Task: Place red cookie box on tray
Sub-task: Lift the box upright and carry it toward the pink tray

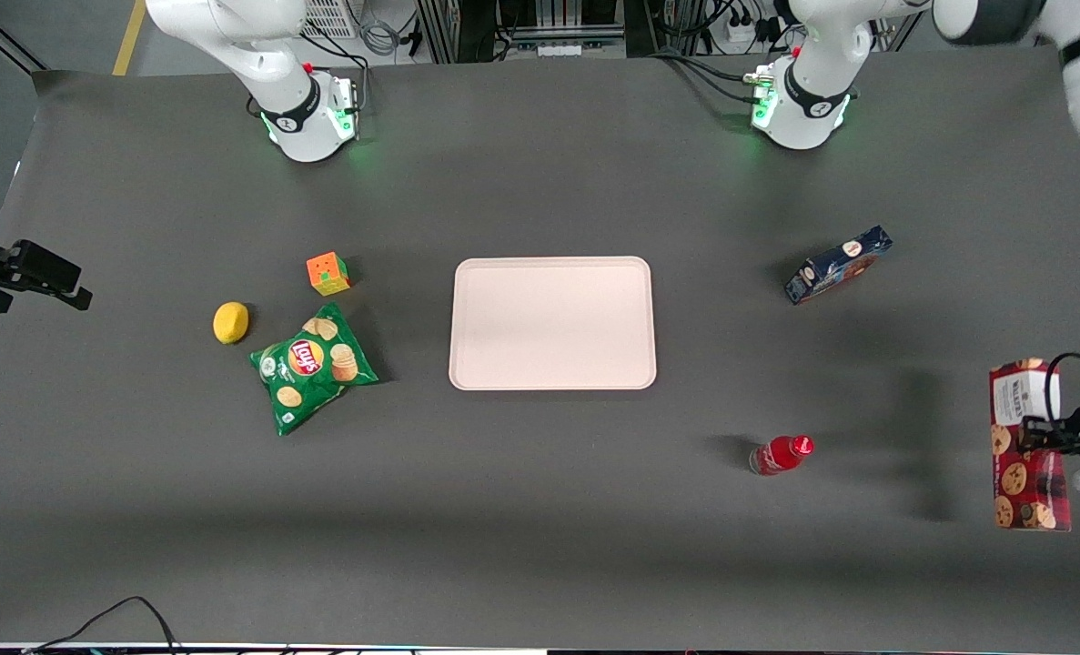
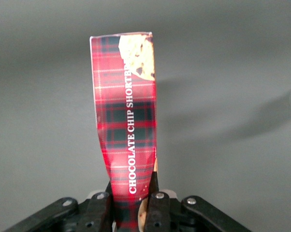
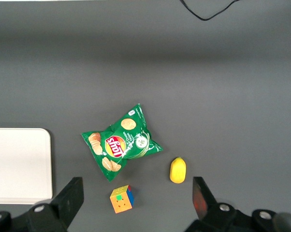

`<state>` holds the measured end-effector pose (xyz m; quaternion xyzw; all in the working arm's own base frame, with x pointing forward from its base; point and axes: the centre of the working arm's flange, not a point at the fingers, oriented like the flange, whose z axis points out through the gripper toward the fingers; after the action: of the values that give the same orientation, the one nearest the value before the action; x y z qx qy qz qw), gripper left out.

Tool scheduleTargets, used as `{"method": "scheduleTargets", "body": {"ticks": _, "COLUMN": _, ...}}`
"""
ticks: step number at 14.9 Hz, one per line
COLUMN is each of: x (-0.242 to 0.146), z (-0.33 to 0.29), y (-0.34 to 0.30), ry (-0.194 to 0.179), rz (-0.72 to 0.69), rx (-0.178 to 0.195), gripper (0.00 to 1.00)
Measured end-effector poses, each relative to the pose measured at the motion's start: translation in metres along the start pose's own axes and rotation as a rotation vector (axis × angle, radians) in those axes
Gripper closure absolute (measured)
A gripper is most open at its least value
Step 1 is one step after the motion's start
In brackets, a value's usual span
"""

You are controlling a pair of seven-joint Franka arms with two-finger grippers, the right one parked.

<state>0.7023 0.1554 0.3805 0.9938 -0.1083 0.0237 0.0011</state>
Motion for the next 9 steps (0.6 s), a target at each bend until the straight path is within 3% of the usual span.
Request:
{"method": "scheduleTargets", "body": {"ticks": 4, "x": -0.009, "z": -0.104, "y": 0.068, "ry": -0.017, "rz": -0.035, "rx": -0.036, "gripper": 0.74}}
{"method": "scheduleTargets", "body": {"ticks": 9, "x": -0.020, "z": -0.175, "y": 0.190, "ry": -0.073, "rz": -0.162, "rx": -0.077, "gripper": 0.74}}
